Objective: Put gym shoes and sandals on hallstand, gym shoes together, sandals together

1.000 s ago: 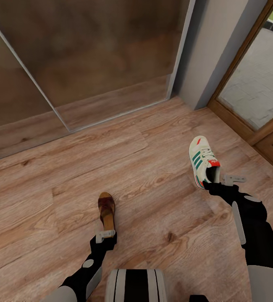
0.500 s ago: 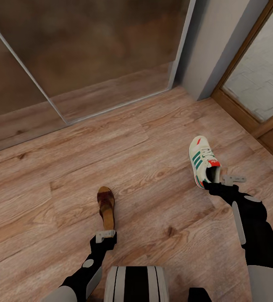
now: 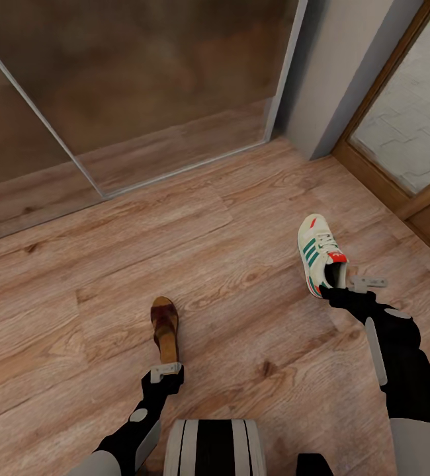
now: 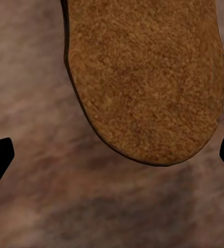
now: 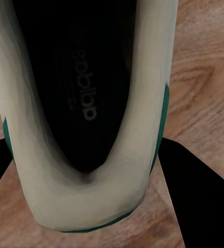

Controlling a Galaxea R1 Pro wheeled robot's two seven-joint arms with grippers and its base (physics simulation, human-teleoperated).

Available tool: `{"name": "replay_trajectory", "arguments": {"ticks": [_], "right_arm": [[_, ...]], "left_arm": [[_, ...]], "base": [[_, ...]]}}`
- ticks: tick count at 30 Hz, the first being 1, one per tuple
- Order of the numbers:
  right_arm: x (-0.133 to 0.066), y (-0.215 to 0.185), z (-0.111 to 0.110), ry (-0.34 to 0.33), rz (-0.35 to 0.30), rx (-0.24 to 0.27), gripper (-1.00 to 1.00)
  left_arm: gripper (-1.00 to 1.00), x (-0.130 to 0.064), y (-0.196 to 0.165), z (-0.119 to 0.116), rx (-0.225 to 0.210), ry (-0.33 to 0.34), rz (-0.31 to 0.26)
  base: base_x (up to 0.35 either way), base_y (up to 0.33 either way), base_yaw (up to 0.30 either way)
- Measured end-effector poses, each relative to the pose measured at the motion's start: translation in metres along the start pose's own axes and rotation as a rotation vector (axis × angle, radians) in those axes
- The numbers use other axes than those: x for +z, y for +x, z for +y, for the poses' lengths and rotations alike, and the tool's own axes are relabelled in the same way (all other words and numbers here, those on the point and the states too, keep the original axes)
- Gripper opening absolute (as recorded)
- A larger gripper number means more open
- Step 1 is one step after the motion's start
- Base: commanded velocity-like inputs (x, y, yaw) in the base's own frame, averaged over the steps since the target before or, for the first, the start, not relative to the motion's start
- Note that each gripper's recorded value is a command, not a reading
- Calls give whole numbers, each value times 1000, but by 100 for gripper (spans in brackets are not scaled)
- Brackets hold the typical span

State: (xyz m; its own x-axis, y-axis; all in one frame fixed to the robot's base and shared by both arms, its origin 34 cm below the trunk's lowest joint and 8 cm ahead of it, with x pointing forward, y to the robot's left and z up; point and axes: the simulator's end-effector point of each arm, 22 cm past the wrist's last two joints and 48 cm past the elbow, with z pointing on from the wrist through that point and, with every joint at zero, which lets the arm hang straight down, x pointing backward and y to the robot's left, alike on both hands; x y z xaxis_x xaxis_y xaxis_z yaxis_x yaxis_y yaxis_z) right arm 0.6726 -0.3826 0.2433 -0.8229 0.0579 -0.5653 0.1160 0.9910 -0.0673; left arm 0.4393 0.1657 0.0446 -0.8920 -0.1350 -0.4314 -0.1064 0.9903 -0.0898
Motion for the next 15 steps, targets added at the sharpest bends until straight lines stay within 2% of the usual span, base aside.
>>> {"name": "replay_trajectory", "arguments": {"ticks": [9,15], "right_arm": [[0,0,0,0,0,0,-100],[0,0,0,0,-1,0,-100]], "left_arm": [[100,0,0,0,0,0,0],[100,0,0,0,0,0,-1]], "base": [[5,-1,0],[107,0,0]]}}
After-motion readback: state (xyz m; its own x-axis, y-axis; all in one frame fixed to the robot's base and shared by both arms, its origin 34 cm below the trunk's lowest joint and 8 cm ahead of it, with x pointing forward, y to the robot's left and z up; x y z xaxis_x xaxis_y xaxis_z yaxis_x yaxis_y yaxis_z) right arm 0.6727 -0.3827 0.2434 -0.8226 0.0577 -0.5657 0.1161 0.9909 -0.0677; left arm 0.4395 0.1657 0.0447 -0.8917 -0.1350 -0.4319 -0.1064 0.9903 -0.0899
